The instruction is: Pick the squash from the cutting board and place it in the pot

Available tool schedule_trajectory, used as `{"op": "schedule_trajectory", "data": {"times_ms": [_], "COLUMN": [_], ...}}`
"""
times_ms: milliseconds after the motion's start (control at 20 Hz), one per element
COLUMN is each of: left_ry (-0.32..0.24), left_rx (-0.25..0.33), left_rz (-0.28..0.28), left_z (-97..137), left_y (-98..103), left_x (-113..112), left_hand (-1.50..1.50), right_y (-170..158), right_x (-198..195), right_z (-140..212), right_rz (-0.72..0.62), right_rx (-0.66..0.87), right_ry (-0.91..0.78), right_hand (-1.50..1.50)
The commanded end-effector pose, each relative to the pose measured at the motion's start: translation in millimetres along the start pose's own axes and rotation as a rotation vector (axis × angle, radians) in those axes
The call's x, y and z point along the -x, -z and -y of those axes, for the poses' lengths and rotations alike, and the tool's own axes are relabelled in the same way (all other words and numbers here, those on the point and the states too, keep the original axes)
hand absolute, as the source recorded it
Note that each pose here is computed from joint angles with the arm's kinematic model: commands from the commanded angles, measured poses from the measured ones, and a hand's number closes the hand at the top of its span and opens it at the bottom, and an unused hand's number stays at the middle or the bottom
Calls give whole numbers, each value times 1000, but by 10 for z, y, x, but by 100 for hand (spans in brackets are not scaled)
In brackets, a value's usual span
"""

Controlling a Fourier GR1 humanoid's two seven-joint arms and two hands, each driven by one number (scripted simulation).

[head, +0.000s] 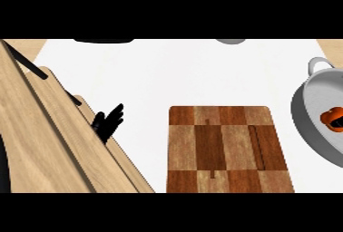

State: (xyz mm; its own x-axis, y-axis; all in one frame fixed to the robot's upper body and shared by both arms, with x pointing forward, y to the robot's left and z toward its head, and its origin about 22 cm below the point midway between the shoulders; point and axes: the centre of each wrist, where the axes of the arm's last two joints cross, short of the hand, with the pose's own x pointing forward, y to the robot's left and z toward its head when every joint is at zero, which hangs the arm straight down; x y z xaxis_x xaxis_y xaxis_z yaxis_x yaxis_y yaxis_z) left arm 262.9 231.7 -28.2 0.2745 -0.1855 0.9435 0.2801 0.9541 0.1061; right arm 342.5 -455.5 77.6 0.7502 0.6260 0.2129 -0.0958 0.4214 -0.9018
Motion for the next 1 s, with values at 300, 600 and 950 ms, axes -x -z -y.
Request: {"op": "schedule_trajectory", "data": {"times_ms": [300,600,950], "left_ry": [1,-9,-2], "left_rx": [-36,-46,-51], "left_rz": [19,17,26], "left_z": [-65,-41,15], "left_y": [-46,-121,-103], "left_x": [20,91,14], "left_hand": [0,0,0], "right_y": [-46,-3,-74], "right_x": [-272,182,1000], "right_z": [232,724,695], "right_rz": [228,151,235], "right_rx": [382,610,686], "right_ry": [679,880,1042], "right_hand": [-150,-150,-150]}}
